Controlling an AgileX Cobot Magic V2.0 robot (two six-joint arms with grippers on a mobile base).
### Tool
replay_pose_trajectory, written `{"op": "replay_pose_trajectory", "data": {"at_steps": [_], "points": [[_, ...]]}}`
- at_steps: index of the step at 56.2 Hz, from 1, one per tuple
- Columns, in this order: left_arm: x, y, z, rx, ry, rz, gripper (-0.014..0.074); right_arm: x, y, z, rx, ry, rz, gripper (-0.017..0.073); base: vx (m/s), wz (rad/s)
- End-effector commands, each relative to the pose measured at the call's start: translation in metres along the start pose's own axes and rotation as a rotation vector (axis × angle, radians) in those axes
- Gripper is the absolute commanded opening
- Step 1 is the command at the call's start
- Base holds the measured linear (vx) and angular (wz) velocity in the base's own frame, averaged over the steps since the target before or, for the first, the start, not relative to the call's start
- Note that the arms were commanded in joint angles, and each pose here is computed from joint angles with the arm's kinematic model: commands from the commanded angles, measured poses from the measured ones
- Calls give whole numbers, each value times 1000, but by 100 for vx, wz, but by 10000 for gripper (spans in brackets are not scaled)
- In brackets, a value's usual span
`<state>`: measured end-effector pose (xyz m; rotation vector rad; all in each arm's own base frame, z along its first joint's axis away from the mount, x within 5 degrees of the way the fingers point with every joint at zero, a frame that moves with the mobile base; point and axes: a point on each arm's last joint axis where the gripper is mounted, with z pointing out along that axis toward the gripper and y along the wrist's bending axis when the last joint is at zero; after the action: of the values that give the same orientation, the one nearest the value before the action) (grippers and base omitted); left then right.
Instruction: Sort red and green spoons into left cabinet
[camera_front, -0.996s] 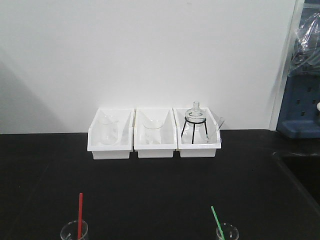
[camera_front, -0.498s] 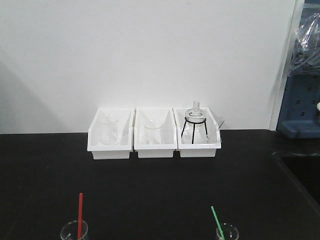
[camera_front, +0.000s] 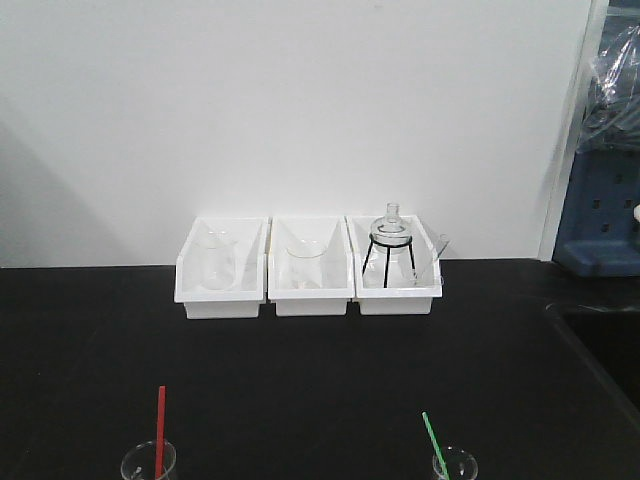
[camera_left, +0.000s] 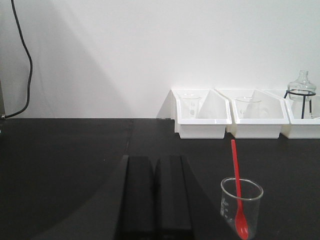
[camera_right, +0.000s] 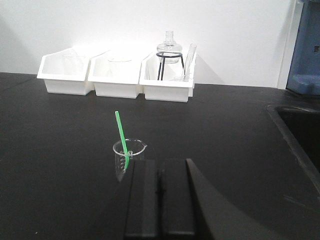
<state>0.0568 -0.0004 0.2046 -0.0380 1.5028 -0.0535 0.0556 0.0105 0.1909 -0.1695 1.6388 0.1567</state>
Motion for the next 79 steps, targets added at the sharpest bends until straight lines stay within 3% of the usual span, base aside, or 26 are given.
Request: {"op": "replay_pose_trajectory", "data": {"at_steps": [1, 10, 21, 29, 33, 41, 49, 65, 79], "points": [[-9, -1, 1, 17, -76, -20, -6, -4, 1, -1, -12, -81, -13, -9, 0, 0], [-15, -2, 0, 24, -122, -21, -6, -7, 2, -1, -17, -112, -23, -9, 0, 0], [-34, -5, -4, 63, -336, -25, -6, -18, 4, -3, -45, -234, -16, -9, 0, 0], [-52, -7, -8, 91, -420, -98, -6, -36, 5, -8, -60, -329, 26, -8, 0, 0], [-70, -8, -12, 90, -445, -100, -6, -52, 4, -13, -50, -340, 27, -6, 0, 0], [-106, -8, -17, 63, -400, -94, -6, -80, -2, -21, 12, -178, 35, -3, 0, 0], [-122, -7, -13, 22, -242, -97, -6, -98, -6, -21, 58, -40, 14, 1, 0, 0], [-110, -5, 3, 0, -102, -99, -6, -91, -5, 9, 64, 145, -2, 13, 0, 0], [-101, -5, 7, -6, -57, -98, 1, -84, -5, 32, 60, 243, -37, 22, 0, 0]]}}
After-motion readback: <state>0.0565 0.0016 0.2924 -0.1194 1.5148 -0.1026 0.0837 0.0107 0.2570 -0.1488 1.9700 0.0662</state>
